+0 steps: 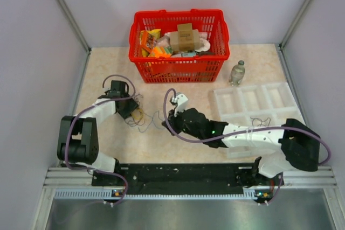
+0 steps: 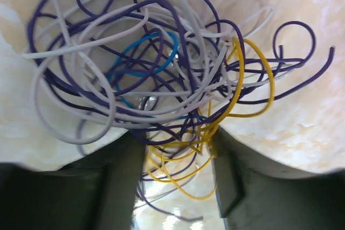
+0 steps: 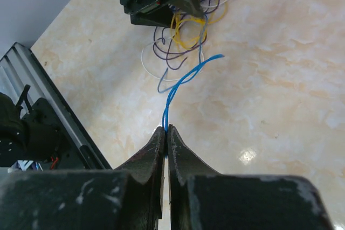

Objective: Untangle the cables

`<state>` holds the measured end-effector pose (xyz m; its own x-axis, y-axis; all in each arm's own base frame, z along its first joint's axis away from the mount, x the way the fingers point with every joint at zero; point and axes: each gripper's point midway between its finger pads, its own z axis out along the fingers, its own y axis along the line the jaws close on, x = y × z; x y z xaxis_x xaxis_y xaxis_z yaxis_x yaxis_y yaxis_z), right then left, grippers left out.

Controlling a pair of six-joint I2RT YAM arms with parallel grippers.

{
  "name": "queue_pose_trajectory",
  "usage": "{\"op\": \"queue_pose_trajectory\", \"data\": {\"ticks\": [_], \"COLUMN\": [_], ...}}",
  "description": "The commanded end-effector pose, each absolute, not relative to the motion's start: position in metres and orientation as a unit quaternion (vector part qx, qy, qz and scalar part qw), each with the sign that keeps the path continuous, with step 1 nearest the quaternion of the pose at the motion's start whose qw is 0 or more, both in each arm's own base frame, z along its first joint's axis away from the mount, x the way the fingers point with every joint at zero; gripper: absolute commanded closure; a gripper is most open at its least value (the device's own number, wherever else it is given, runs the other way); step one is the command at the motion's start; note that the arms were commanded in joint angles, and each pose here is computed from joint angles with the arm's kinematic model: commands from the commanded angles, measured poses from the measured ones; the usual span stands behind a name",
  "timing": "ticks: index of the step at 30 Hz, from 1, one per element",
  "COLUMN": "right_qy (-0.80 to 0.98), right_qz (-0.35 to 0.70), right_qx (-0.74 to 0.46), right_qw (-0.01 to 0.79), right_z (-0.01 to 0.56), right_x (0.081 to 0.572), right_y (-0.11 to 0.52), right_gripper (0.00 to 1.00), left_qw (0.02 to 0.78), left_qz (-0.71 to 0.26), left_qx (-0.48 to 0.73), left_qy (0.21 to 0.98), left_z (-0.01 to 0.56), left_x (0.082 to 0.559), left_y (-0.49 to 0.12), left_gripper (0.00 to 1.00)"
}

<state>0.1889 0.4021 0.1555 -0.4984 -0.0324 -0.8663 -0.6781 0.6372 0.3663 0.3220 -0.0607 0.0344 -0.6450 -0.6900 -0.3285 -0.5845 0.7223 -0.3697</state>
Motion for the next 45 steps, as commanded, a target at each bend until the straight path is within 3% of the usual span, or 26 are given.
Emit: {"op": "queue_pose_trajectory", "data": {"ticks": [1, 3, 6, 9, 22, 36, 45], "right_qy": [0.773, 0.776, 0.775, 0.768, 0.692, 0.554, 0.478], "right_qz": [0.346, 0.320, 0.290, 0.272, 0.248, 0.421, 0.458], "right_qx": [-0.212, -0.204, -0.176, -0.149, -0.108, -0.191, -0.194], "right_qw": [0.487, 0.504, 0.532, 0.561, 0.670, 0.692, 0.724], "right_z": [0.191, 0.203, 0.224, 0.250, 0.391, 0.585, 0.677], "right_x": [0.195, 0.198, 0.205, 0.211, 0.207, 0.170, 0.165], "right_y": [0.375, 0.354, 0.315, 0.272, 0.197, 0.256, 0.273], "right_gripper": [1.00, 1.00, 1.00, 1.00, 1.00, 1.00, 1.00], "left_qw": [0.288, 0.308, 0.336, 0.362, 0.385, 0.317, 0.304], "left_qz": [-0.105, -0.102, -0.102, -0.116, -0.196, -0.263, -0.303], "left_qx": [-0.365, -0.360, -0.351, -0.338, -0.276, -0.268, -0.271], "left_qy": [0.879, 0.875, 0.868, 0.861, 0.858, 0.871, 0.862], "left_z": [0.058, 0.066, 0.083, 0.097, 0.112, 0.071, 0.069], "left_x": [0.343, 0.341, 0.335, 0.331, 0.323, 0.314, 0.315], "left_y": [-0.050, -0.046, -0.041, -0.041, -0.067, -0.098, -0.110], "left_gripper": [0.58, 0.71, 0.73, 0.99, 1.00, 1.00, 1.00]}}
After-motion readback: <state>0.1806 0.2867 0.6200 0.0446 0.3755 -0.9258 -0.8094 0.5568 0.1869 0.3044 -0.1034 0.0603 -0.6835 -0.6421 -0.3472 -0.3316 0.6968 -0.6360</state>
